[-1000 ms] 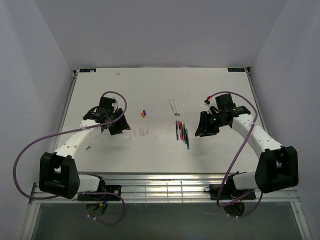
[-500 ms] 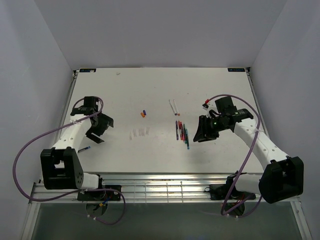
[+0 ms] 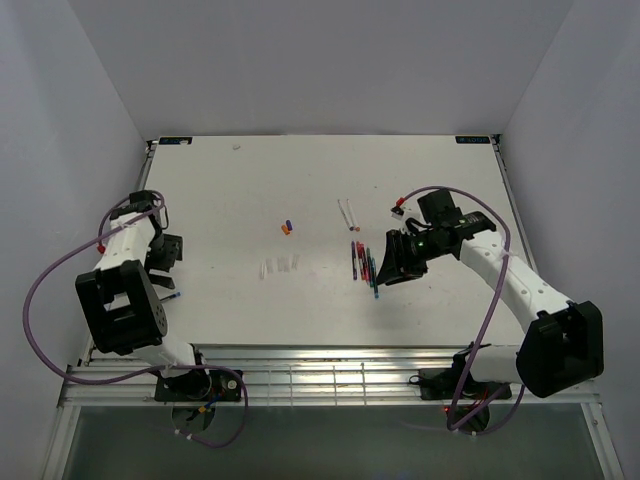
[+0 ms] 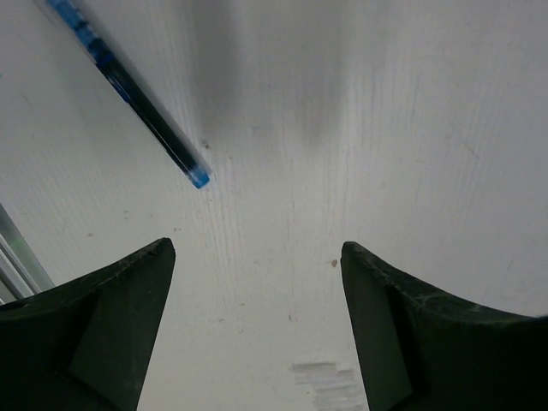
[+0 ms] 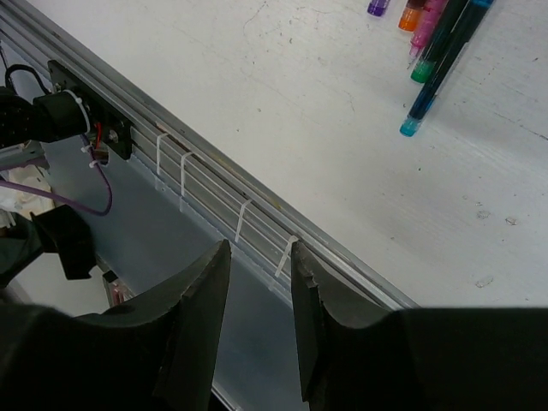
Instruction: Open the pen caps
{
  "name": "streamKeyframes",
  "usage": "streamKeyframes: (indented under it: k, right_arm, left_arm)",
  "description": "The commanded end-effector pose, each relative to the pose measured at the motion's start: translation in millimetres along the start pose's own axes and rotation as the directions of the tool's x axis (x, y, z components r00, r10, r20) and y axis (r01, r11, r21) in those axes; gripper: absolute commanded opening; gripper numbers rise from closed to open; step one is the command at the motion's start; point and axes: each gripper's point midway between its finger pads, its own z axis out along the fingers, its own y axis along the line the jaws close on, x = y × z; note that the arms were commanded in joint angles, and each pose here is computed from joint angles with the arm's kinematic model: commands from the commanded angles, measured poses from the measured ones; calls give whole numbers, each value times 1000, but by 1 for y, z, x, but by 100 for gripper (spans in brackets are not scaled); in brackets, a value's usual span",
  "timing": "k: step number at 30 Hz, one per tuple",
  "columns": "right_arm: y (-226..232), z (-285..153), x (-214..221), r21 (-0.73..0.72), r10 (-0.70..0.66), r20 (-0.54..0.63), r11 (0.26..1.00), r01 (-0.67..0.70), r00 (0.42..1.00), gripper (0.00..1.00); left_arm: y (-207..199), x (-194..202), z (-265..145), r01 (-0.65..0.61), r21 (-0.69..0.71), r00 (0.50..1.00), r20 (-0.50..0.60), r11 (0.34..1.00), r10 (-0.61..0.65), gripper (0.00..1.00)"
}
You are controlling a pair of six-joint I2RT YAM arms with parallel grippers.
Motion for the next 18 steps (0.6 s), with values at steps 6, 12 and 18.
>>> streamKeyframes:
  k: [6,12,18]
  right_arm:
    - [2,10,0,-36,7,-39,999,-9,999,41]
    - [-4,20,0,-44,15,-57,999,-18,998,41]
    - [-11,27,2,-34,23,-78,999,-26,997,41]
  left_arm:
    - [10,-30,23,205,-45,979,1,978,-205,82]
    - [14,-34,31,260,-33,966,23,965,-259,82]
    - [23,-39,45,268,-86,963,34,960,-266,82]
